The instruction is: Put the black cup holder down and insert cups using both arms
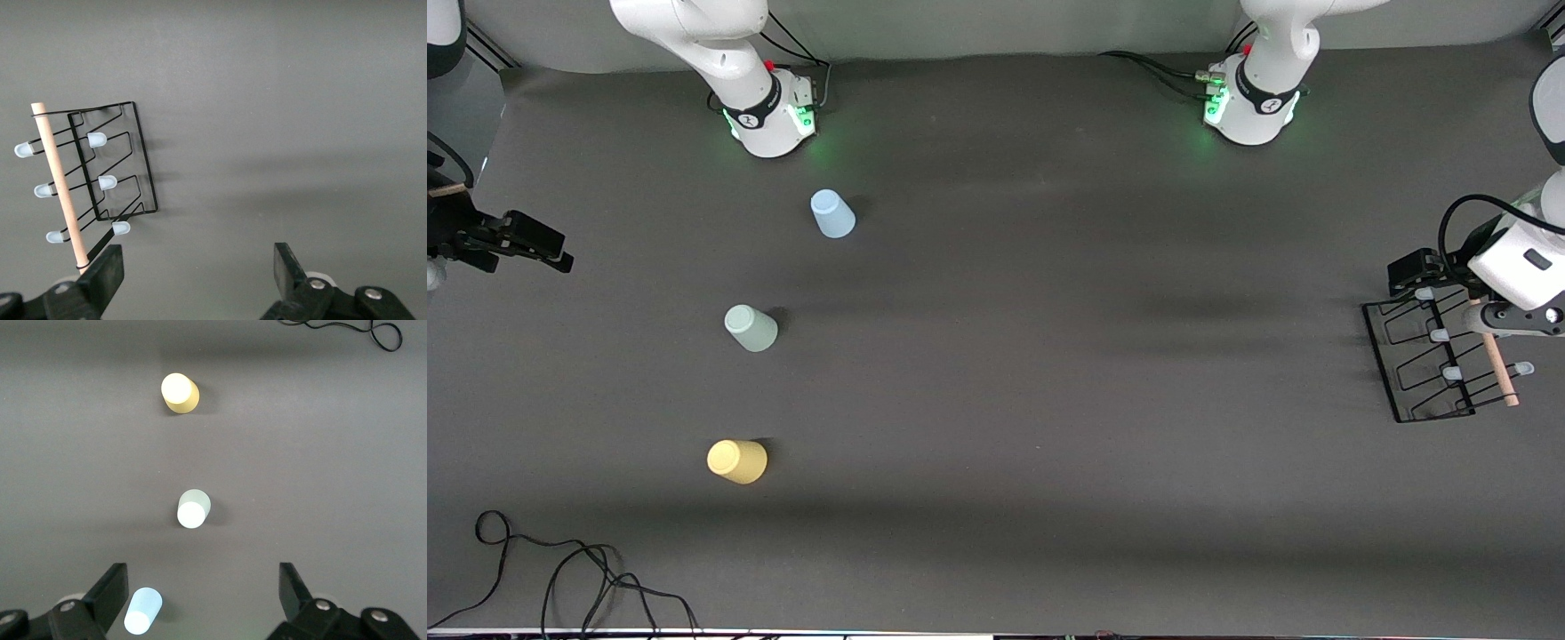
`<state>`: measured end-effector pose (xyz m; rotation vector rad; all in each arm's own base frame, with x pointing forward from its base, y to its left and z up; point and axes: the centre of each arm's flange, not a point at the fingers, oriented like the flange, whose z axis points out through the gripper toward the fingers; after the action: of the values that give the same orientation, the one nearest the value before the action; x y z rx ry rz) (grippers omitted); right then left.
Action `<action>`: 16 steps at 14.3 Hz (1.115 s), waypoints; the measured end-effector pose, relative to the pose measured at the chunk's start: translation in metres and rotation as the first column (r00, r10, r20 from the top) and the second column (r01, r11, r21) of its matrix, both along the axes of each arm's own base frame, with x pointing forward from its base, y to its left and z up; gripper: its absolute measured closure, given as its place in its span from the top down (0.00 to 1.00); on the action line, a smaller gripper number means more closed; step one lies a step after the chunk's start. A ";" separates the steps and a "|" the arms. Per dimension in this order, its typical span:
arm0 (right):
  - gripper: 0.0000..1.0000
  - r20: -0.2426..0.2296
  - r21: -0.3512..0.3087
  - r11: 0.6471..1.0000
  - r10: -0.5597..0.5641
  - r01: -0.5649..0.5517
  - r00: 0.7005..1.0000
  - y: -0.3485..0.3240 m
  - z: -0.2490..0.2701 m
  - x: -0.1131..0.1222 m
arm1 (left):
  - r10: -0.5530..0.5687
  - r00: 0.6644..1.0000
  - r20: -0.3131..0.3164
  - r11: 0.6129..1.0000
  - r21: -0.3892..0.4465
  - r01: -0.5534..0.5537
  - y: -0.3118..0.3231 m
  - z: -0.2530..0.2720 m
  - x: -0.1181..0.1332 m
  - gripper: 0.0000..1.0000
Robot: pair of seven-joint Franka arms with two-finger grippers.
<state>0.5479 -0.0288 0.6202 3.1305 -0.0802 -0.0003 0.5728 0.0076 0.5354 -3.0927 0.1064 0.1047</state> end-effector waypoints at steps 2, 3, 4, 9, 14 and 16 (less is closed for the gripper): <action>1.00 0.001 0.000 1.000 -0.001 0.001 1.000 -0.001 0.000 0.000 | 0.000 1.000 0.000 1.000 0.000 0.000 0.000 0.000 0.000 1.00; 1.00 0.001 0.000 1.000 -0.001 0.001 1.000 -0.001 0.001 0.000 | 0.000 1.000 0.000 1.000 0.000 0.000 0.000 0.000 0.000 1.00; 1.00 0.002 0.000 1.000 -0.001 0.001 1.000 -0.001 0.001 0.000 | 0.000 1.000 0.000 1.000 0.000 0.000 0.000 0.000 0.000 1.00; 1.00 0.005 0.000 1.000 -0.001 0.001 1.000 -0.001 0.003 -0.001 | 0.000 1.000 0.001 1.000 0.000 0.000 0.000 0.000 0.000 1.00; 1.00 0.003 0.000 1.000 -0.001 0.001 1.000 -0.001 0.002 -0.001 | 0.000 1.000 0.001 1.000 0.000 0.000 0.000 0.000 0.000 1.00; 1.00 -0.004 0.000 1.000 -0.001 0.001 1.000 -0.001 -0.001 0.000 | 0.001 1.000 0.001 1.000 0.000 -0.001 0.000 0.000 0.000 1.00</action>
<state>0.5483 -0.0296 0.6188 3.1305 -0.0825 -0.0068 0.5728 0.0079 0.5354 -3.0929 0.1056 0.1036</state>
